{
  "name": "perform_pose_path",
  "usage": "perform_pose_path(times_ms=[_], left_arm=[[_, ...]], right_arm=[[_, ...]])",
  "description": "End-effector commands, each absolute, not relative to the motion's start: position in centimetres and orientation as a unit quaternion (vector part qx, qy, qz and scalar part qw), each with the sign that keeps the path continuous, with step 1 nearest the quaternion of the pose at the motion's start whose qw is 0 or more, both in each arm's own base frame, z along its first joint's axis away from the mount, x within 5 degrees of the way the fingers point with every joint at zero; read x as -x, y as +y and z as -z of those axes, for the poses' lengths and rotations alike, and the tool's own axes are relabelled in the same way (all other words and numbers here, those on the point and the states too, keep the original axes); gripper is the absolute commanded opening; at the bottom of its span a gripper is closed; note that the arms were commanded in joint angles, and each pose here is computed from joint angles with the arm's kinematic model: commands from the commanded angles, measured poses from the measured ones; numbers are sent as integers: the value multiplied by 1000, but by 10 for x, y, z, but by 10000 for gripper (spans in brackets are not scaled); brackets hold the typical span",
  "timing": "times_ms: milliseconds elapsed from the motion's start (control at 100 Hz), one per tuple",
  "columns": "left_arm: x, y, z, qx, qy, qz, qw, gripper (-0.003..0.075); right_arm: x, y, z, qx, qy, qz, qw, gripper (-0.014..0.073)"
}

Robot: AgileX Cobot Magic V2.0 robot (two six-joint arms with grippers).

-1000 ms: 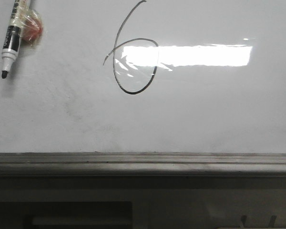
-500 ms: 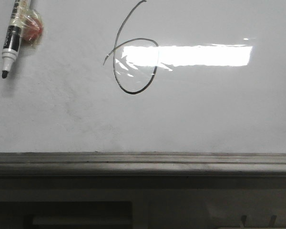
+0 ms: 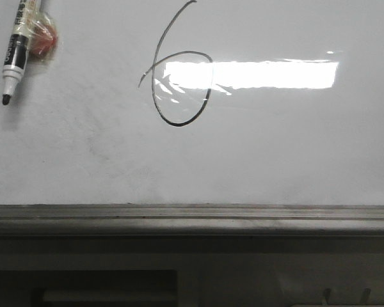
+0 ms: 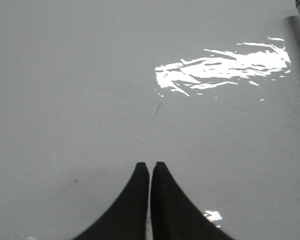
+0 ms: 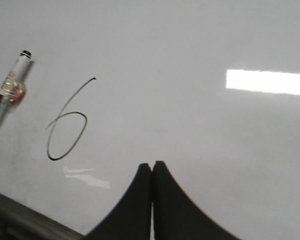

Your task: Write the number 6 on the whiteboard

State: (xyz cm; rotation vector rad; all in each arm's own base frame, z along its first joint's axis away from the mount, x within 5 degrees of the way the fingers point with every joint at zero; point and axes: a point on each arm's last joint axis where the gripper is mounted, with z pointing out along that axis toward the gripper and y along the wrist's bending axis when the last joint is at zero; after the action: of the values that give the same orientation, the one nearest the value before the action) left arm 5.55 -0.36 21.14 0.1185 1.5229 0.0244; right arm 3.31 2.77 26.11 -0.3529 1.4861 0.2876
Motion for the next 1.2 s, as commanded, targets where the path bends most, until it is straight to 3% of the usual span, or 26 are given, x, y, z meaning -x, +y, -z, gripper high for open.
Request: perform_pose_path(times_ms=[0, 200, 550, 830, 1190], left_arm=[[-55, -4, -203, -46, 670, -1, 741, -20], [-55, -4, -203, -46, 670, -1, 741, -20], [-55, -4, -203, -46, 670, -1, 741, -20], [-55, -4, -203, -46, 670, -1, 741, -20], [-55, -4, -203, -46, 670, -1, 741, -20]], right_arm=[[-34, 17, -271, 120, 639, -81, 755, -65], [-43, 7, -256, 106, 632, 15, 767, -65], [-55, 5, -208, 102, 657, 48, 746, -65], [-55, 0, -206, 82, 663, 87, 739, -65], [-55, 0, -206, 84, 663, 88, 739, -65]])
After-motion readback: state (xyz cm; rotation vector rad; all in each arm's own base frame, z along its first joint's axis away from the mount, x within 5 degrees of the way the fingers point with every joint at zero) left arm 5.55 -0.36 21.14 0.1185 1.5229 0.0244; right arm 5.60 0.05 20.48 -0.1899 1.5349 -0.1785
